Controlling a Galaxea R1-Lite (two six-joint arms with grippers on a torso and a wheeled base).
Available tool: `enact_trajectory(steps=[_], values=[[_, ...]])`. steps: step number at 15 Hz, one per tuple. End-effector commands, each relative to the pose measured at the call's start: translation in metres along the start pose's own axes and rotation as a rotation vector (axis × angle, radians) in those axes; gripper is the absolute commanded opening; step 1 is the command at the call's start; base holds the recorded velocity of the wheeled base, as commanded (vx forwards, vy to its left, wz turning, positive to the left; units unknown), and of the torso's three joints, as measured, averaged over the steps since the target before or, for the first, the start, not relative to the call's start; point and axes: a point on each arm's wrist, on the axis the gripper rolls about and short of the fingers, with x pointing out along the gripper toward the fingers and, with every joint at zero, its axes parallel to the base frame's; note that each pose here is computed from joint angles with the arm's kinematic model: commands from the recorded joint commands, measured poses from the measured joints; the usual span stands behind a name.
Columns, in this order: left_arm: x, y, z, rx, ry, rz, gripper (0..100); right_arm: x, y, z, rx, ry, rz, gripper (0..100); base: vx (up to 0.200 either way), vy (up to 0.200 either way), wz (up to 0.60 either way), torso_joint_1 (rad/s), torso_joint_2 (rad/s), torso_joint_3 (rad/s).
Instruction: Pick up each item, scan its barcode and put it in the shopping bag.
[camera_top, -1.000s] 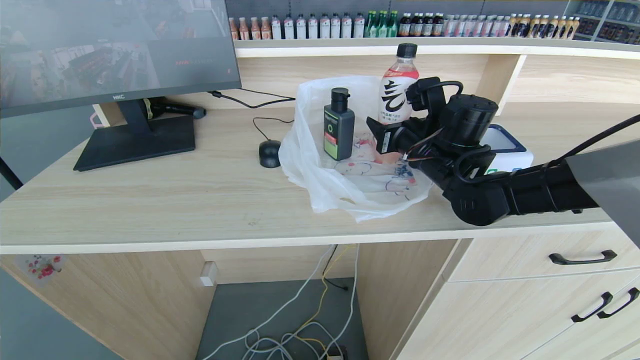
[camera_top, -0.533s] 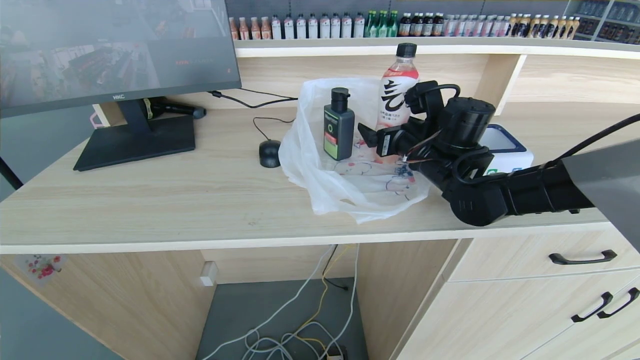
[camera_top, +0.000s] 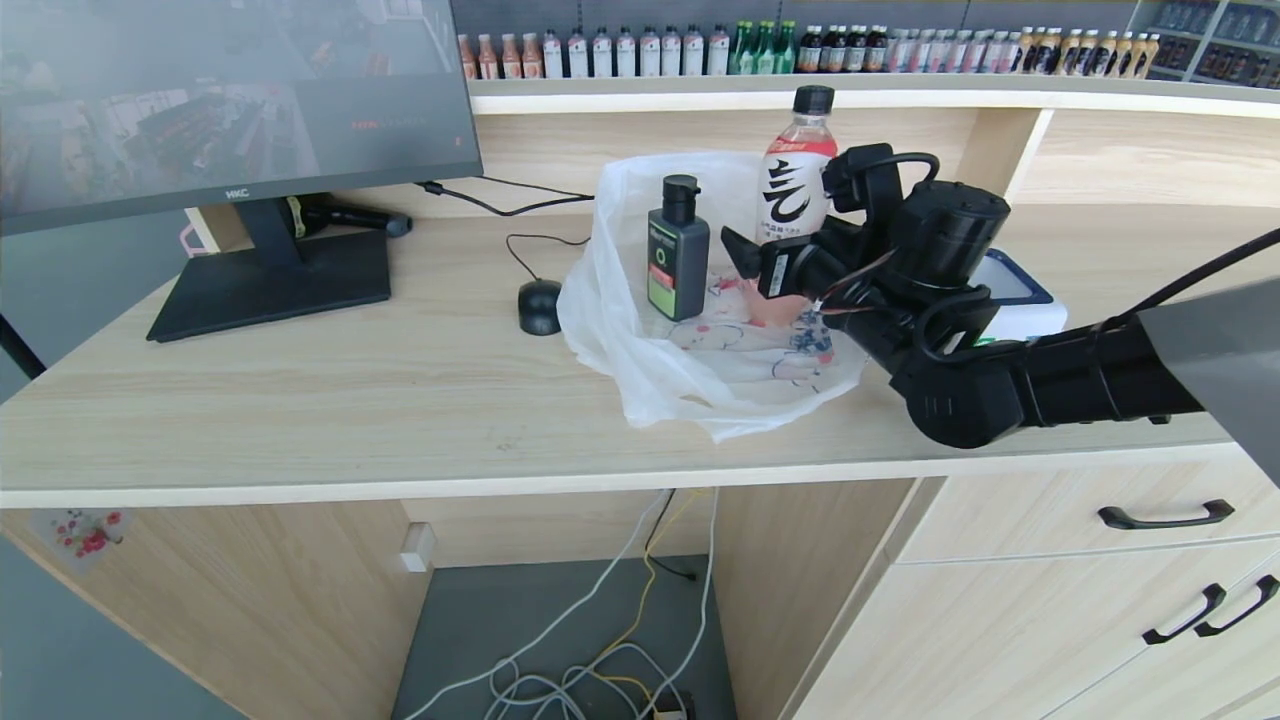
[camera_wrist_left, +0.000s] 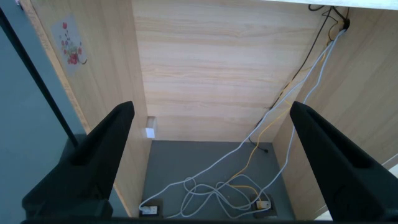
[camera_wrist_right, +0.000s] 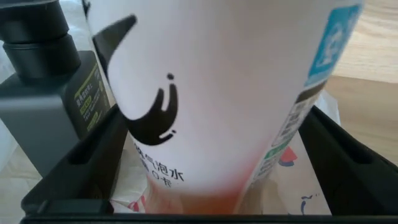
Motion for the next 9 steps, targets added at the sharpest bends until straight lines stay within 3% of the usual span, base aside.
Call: enact_trajectory(steps=[1,6,9], values=[[0.0,0.0,0.0,0.001,-0.001,0.0,100,-0.005,0.0,0.017,0.003,-0.039,0.0,100,0.0,0.0,0.0,0.0,0.0,0.0],[0.0,0.0,0.0,-0.001,-0.001,0.001,100,-0.048,-0.009,0.057,0.006,-0.06,-0.006,100,0.0,0.0,0.0,0.0,0.0,0.0],[0.0,0.0,0.0,0.001,-0.001,0.001,100,-0.104,-0.016,0.081,0.04,-0.045,-0.033,100,0.0,0.0,0.0,0.0,0.0,0.0]])
